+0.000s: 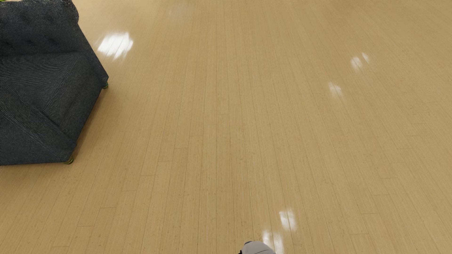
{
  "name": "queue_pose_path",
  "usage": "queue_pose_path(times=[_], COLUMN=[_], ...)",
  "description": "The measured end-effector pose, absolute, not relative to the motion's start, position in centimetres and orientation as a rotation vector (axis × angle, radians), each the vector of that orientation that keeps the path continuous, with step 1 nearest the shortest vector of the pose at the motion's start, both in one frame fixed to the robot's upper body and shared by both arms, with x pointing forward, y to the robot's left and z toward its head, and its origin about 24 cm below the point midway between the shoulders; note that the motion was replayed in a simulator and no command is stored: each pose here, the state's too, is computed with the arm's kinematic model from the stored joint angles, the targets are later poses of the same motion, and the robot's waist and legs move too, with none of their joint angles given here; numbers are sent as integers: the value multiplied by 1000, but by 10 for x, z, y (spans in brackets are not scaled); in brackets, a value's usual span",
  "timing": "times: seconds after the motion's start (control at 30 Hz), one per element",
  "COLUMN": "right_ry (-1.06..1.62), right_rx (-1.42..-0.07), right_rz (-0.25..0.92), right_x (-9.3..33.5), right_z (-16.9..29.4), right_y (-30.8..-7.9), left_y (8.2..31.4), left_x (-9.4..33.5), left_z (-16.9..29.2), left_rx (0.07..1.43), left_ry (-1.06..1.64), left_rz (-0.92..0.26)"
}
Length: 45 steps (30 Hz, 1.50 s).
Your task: Walk around the armchair
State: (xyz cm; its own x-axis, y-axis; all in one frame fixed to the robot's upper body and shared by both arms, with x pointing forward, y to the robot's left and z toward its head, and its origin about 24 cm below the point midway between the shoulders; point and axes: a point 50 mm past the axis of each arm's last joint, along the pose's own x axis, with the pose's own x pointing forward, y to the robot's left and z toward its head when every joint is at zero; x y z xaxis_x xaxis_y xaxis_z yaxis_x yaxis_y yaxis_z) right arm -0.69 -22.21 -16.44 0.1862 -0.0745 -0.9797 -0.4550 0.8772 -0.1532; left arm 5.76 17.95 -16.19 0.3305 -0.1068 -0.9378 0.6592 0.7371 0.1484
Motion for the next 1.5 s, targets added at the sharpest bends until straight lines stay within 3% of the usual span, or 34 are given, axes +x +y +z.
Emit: queue_pose_path(times=[0.07, 0.17, 0.33, 0.43, 0.5, 0.63, 0.7, 0.83, 0.9, 1.0, 1.07, 1.17, 1.33, 1.4, 1.5], right_ry=[1308, 1179, 973, 998, 1097, 1166, 1198, 1276, 1308, 1406, 1385, 1264, 1012, 1035, 1174], right_rx=[-461, -437, -500, -462, -444, -466, -464, -457, -457, -465, -463, -494, -481, -448, -445], right_rz=[305, 301, 291, 231, 244, 315, 324, 293, 285, 282, 282, 326, 223, 158, 176], right_x=[11, 44, 107, 104, 75, 49, 33, 11, 3, -21, -12, 22, 92, 82, 46], right_z=[-164, -158, -137, -139, -151, -157, -157, -159, -161, -163, -164, -161, -137, -136, -150], right_y=[-213, -204, -213, -217, -213, -207, -209, -218, -220, -225, -223, -217, -228, -237, -236], left_y=[184, 191, 193, 193, 195, 196, 194, 207, 208, 205, 193, 186, 199, 202, 205], left_x=[44, 28, 2, -7, -9, 41, 74, 140, 149, 109, 89, 51, 0, -17, -20], left_z=[-162, -161, -162, -163, -165, -161, -151, -128, -122, -140, -149, -160, -163, -162, -163], left_rx=[573, 500, 514, 525, 550, 543, 574, 578, 576, 483, 493, 515, 551, 544, 556], left_ry=[1163, 1203, 1267, 1290, 1312, 1184, 1064, 888, 851, 977, 1034, 1146, 1290, 1334, 1346], left_rz=[-544, -452, -493, -518, -534, -460, -480, -359, -347, -300, -371, -460, -510, -510, -518])
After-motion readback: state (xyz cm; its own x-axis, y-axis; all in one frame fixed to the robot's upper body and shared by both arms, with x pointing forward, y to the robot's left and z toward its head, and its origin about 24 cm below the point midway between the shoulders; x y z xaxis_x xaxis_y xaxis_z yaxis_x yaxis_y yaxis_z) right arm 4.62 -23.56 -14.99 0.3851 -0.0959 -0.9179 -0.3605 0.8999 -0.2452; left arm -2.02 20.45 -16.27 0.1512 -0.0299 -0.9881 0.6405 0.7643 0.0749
